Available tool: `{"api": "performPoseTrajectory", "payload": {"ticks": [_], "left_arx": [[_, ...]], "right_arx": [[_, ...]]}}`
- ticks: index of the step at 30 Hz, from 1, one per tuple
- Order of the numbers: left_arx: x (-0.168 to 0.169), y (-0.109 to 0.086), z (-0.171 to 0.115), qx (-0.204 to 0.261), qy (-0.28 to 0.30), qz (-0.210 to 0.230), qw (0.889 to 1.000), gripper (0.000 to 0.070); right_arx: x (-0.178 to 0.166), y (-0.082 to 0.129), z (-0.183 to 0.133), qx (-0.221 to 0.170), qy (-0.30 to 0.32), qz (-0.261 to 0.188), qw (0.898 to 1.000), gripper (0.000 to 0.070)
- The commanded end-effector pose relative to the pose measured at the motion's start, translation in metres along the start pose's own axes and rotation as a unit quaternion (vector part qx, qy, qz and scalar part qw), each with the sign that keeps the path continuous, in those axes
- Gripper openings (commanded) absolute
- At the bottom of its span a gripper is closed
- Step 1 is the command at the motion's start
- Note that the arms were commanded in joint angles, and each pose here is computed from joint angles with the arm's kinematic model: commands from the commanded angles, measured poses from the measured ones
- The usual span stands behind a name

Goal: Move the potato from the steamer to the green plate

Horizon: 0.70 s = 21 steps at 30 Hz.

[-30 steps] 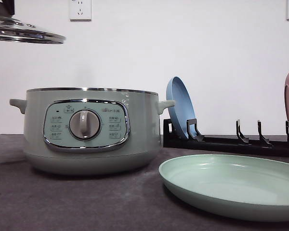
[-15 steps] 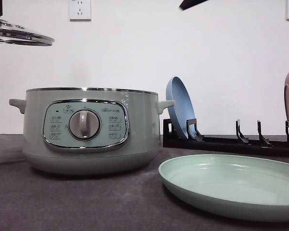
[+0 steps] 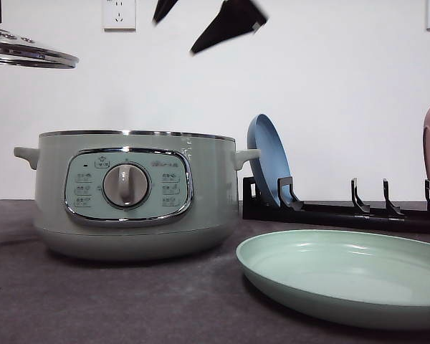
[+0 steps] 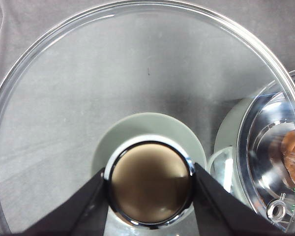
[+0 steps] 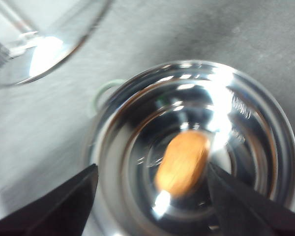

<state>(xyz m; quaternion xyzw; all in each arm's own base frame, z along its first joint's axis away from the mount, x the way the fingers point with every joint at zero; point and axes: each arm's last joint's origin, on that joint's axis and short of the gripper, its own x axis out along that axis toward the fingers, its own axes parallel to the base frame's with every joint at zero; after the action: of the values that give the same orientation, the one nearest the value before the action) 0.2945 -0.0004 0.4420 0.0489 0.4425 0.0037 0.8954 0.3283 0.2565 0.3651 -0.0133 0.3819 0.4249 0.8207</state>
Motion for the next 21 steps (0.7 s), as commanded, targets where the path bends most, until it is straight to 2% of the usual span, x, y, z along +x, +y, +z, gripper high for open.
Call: {"api": "performPoseTrajectory", "payload": {"ticks": [1, 5, 10, 21], "left_arx": [[-0.019, 0.002, 0.006, -0.006, -0.049, 0.006, 0.999, 0.0], [-0.019, 0.002, 0.006, -0.006, -0.049, 0.005, 0.999, 0.0], [-0.019, 0.002, 0.006, -0.006, -0.049, 0.005, 0.999, 0.0], [-0.019, 0.002, 0.006, -0.006, -0.049, 0.005, 0.999, 0.0]], "right_arx": [[0.02, 0.0, 0.004, 0.001, 0.006, -0.003, 1.0, 0.044], [0.052, -0.003, 0.004, -0.001, 0.019, -0.024, 1.0, 0.0442], [0.083, -0.005, -0.004, -0.005, 0.037, -0.051, 0.998, 0.048], [0.125, -0.005, -0.021, -0.004, 0.065, -0.084, 0.994, 0.0486]]}}
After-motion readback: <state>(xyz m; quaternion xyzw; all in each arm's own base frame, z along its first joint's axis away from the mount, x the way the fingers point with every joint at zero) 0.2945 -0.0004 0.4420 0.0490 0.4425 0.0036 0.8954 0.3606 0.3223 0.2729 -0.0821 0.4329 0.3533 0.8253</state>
